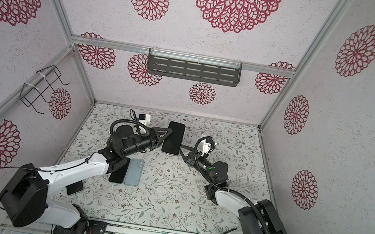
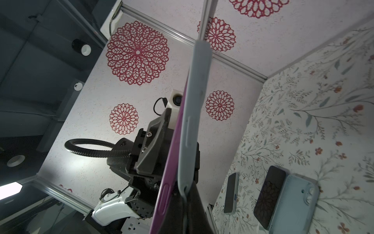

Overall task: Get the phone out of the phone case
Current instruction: 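Lower the cased phone toward the table with both grippers, bringing them closer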

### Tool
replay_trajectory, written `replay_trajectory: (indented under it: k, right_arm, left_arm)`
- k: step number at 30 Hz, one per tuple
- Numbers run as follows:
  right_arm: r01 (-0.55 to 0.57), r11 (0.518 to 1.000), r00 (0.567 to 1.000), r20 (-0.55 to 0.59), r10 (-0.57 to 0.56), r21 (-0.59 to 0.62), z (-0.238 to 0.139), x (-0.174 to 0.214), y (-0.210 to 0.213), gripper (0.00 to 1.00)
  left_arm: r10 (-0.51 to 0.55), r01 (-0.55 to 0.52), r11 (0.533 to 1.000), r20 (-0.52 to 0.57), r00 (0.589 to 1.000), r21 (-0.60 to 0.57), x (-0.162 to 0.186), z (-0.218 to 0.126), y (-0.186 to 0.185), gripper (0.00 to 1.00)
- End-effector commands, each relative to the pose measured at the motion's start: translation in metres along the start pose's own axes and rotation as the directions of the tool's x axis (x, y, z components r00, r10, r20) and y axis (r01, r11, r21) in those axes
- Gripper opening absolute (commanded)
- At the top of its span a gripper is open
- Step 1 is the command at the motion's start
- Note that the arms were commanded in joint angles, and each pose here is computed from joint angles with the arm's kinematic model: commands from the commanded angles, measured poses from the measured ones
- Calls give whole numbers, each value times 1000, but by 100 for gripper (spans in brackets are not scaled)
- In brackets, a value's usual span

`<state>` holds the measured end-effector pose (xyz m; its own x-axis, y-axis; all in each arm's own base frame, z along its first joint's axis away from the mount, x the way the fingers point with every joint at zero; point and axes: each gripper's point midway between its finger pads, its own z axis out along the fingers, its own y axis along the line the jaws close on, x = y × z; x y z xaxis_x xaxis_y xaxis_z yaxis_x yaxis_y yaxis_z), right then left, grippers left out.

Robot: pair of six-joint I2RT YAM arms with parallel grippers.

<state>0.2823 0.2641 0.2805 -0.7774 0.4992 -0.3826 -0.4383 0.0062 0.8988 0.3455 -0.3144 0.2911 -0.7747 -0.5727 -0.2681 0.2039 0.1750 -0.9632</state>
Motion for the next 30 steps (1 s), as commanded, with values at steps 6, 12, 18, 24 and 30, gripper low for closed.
replay_trajectory:
  k: [6, 12, 18, 24, 30]
  right_arm:
    - [15, 983, 999, -33, -9, 181, -25, 24, -44, 0]
    - [-21, 958, 999, -38, 34, 285, -38, 36, -76, 0]
    - [-47, 943, 997, -48, 66, 328, -45, 45, -92, 0]
    - [-55, 904, 995, -56, 87, 425, -56, 53, -115, 0]
    - [-55, 885, 994, -58, 92, 462, -63, 58, -125, 0]
  left_arm:
    - [80, -88, 993, -92, 993, -85, 35, 21, 45, 57]
    - [100, -126, 967, -126, 987, -220, 44, 20, 91, 74]
    - [148, -191, 933, -160, 976, -304, 50, 17, 115, 89]
    - [329, -398, 833, -234, 915, -385, 59, 5, 108, 95]
    - [479, -615, 703, -402, 780, -357, 93, -1, 99, 95]
